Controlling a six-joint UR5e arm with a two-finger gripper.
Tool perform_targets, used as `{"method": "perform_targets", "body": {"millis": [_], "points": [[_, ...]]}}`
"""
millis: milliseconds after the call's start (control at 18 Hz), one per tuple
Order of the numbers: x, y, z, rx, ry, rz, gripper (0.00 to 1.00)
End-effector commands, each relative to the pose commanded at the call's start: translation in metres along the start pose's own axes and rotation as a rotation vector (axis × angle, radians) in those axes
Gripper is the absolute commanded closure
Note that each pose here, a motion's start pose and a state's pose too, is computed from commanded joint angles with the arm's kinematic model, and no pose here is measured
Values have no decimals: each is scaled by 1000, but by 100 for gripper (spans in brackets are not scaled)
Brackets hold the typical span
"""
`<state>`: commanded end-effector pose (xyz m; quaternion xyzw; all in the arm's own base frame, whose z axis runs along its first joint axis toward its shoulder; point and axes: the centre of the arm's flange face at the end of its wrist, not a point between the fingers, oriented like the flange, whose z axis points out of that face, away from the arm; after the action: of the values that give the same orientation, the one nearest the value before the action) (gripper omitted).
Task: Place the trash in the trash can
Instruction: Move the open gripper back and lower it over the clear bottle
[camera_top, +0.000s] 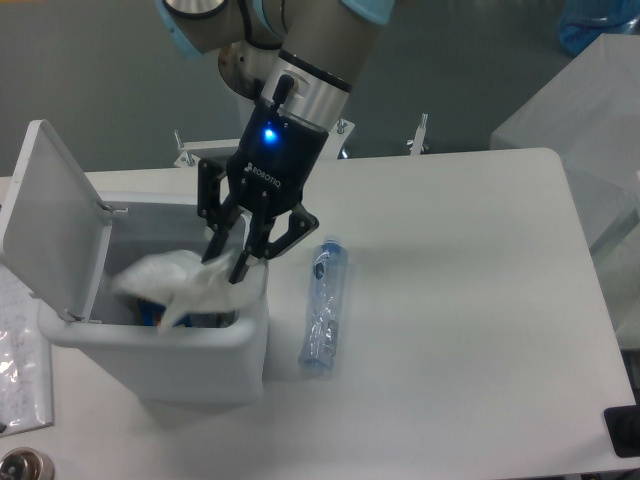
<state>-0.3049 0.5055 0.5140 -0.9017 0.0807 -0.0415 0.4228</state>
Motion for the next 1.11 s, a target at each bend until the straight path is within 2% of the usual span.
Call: {"method": "perform_targets", "body": {"millis": [167, 389, 722, 889, 1111], "points": [[-14, 4, 0, 1, -8, -18, 0], [-74, 32, 3, -2, -31, -95, 0], [-162, 85, 24, -26, -51, -278, 0], [-176, 115, 50, -88, -46, -321, 0], [-174, 143, 84, -193, -31, -357, 0]]}}
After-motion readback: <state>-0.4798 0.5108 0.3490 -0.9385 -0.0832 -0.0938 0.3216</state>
